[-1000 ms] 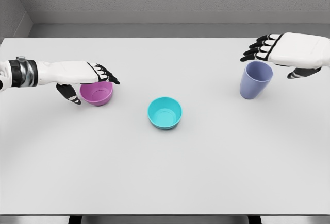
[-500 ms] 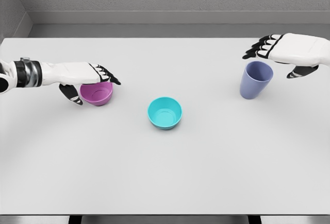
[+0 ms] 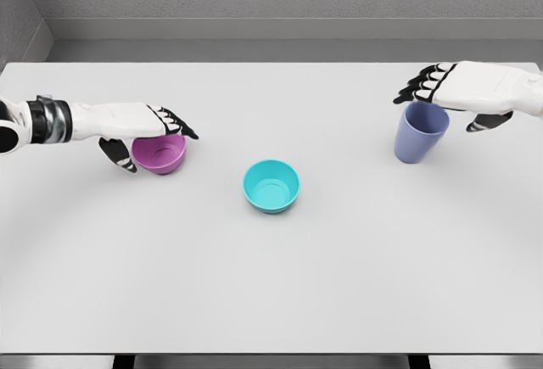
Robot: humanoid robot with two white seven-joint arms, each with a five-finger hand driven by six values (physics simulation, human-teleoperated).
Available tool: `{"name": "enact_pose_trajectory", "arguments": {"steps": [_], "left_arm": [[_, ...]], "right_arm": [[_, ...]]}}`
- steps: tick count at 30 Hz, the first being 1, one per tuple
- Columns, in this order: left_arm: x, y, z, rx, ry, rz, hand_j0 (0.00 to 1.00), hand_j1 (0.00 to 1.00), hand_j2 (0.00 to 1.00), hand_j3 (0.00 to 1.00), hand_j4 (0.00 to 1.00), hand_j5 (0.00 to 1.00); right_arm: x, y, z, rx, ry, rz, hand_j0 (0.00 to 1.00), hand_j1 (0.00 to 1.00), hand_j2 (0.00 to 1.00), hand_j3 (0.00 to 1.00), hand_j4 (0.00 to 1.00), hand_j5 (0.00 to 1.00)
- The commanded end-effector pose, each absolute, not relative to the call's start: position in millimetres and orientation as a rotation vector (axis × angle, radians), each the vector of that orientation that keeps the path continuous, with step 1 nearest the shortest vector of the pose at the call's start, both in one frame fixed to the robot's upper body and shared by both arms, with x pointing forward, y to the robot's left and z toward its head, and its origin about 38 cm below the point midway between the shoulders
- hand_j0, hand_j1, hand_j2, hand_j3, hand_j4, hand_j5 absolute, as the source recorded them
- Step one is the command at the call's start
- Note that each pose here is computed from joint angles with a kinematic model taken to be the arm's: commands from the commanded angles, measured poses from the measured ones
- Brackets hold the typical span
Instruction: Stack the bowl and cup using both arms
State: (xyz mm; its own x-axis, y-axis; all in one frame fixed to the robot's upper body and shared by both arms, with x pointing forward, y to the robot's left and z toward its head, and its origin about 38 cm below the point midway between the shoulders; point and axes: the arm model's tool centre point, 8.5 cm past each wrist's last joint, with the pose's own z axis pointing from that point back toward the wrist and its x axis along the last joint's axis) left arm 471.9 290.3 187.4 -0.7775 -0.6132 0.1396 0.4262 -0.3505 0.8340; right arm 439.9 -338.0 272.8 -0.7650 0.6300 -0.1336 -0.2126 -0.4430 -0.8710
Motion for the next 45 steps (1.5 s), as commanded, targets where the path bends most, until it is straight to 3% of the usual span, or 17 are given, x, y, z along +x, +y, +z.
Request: {"name": "enact_pose_trajectory", "arguments": {"steps": [1, 45], "left_arm": [[472.1, 290.5, 186.8, 0.257, -1.244, -2.138, 1.0, 1.0, 1.0, 1.0, 1.0, 1.0], [479.8, 287.1, 174.5, 0.263, -1.208, -2.138, 1.0, 1.0, 1.0, 1.0, 1.0, 1.0]], "right_arm": [[442.4, -340.0, 270.1, -0.609, -1.247, 2.204, 1.0, 1.0, 1.0, 1.0, 1.0, 1.0], [454.9, -334.0, 247.4, -0.564, -1.207, 2.199, 1.0, 1.0, 1.0, 1.0, 1.0, 1.0]]}}
